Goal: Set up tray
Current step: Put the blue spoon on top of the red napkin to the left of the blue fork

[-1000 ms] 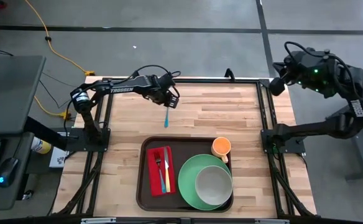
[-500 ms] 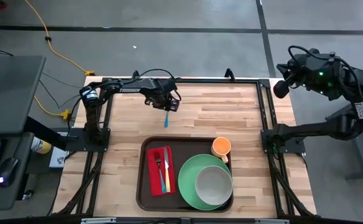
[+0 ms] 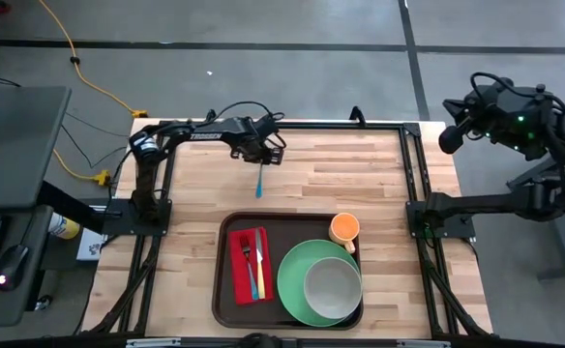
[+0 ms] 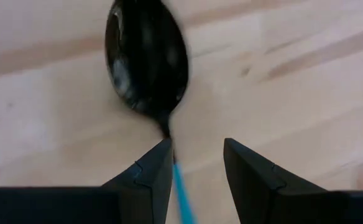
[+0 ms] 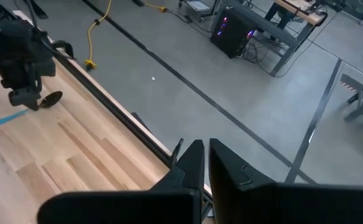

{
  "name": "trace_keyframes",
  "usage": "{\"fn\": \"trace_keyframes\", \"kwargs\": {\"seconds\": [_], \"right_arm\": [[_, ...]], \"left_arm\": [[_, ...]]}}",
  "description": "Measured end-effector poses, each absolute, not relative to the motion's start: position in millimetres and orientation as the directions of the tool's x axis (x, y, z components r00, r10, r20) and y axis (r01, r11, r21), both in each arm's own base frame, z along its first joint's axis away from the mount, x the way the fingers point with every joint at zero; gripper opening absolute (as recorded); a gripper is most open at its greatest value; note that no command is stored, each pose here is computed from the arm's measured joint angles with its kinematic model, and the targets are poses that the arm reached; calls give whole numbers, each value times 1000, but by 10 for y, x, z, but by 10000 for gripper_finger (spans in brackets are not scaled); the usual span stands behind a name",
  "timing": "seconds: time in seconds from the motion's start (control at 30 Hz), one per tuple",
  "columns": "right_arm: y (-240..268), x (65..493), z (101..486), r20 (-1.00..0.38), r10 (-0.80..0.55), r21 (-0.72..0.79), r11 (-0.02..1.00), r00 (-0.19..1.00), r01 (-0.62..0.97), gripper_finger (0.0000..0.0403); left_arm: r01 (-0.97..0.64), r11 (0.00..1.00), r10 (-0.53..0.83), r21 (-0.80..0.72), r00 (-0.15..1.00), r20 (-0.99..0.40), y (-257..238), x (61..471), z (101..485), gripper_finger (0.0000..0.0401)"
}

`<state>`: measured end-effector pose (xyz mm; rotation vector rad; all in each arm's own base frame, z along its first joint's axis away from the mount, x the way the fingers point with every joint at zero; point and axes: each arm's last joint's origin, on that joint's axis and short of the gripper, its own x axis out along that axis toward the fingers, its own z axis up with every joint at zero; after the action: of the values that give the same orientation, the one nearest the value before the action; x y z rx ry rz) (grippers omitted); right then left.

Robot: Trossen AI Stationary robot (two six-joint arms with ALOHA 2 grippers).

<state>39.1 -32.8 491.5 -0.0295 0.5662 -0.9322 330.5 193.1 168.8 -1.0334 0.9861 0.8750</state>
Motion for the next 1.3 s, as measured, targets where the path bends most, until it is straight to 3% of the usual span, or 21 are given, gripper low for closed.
{"fn": "trace_keyframes", "kwargs": {"seconds": [0.33, 0.6, 0.77, 0.9, 1.3], "right_arm": [[-323, 370, 4771, -474, -765, -287, 602, 436, 745, 0], [-296, 316, 4473, -509, -748, -239, 598, 426, 765, 0], [-271, 249, 4467, -452, -767, -198, 583, 455, 788, 0], [-267, 230, 4507, -407, -786, -208, 576, 466, 791, 0], [-279, 259, 4548, -371, -793, -245, 585, 483, 773, 0]], "left_arm": [[-912, 366, 37, -184, 212, -977, 2028, 3504, 1637, 172], [-906, 399, 99, -139, 193, -976, 2082, 3560, 1878, 172], [-909, 416, 167, -10, 87, -982, 2098, 3524, 2100, 172], [-923, 382, 139, 53, 1, -990, 2057, 3440, 2047, 172], [-928, 373, 85, 0, 34, -996, 1959, 3482, 1946, 172]]}}
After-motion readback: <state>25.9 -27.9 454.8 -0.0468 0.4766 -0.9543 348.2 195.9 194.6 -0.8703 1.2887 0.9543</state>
